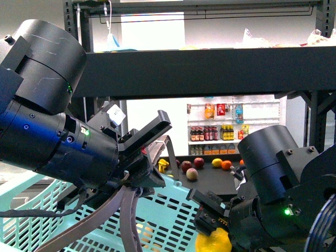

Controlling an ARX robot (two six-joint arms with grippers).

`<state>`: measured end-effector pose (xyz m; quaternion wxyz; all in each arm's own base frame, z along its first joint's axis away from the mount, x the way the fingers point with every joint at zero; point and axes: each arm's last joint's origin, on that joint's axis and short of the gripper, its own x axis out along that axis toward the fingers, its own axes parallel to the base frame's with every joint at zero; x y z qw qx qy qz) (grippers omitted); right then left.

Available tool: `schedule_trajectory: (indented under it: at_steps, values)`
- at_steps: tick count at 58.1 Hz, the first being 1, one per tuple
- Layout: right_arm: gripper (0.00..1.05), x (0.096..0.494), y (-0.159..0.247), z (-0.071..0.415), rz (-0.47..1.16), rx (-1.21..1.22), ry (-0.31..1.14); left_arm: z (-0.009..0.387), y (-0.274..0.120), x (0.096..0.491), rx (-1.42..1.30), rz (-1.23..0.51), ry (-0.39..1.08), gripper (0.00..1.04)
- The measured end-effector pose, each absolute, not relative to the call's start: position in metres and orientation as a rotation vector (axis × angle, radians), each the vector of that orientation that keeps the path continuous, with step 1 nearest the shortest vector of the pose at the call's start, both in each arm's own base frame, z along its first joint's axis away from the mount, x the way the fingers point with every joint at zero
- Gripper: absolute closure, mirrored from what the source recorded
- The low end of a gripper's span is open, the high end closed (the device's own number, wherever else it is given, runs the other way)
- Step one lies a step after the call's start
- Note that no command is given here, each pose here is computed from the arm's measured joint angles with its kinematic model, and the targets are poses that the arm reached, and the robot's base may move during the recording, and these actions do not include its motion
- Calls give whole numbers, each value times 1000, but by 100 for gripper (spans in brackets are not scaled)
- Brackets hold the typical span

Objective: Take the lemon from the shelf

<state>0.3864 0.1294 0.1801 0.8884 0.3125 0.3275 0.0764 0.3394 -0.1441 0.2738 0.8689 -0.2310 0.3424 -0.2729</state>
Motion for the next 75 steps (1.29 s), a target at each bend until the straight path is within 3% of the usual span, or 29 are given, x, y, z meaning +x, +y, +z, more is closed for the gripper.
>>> schedule_trajectory:
  at_steps: [14, 23, 30, 34, 41, 56, 65, 75]
  values:
    - [7, 385, 117, 210, 254, 694, 530, 274, -144, 339, -482, -572, 716, 87]
    - [7, 375, 84, 242, 309, 709, 390, 274, -144, 340, -480, -567, 716, 87]
    - [7, 368, 28, 266, 280, 689, 236, 274, -144, 339, -479, -569, 717, 87]
    - [7, 367, 6, 262, 249, 661, 217, 274, -144, 340, -479, -570, 717, 87]
    - [7, 368, -27, 229, 193, 585, 254, 274, -144, 339, -481, -571, 718, 87]
    - [7, 380, -52, 113, 194, 461, 418, 274, -144, 340, -480, -571, 717, 87]
    - [7, 381, -51, 58, 213, 393, 507, 274, -144, 340, -479, -569, 717, 87]
    - [7, 382, -19, 15, 305, 227, 574, 274, -144, 340, -480, -571, 717, 87]
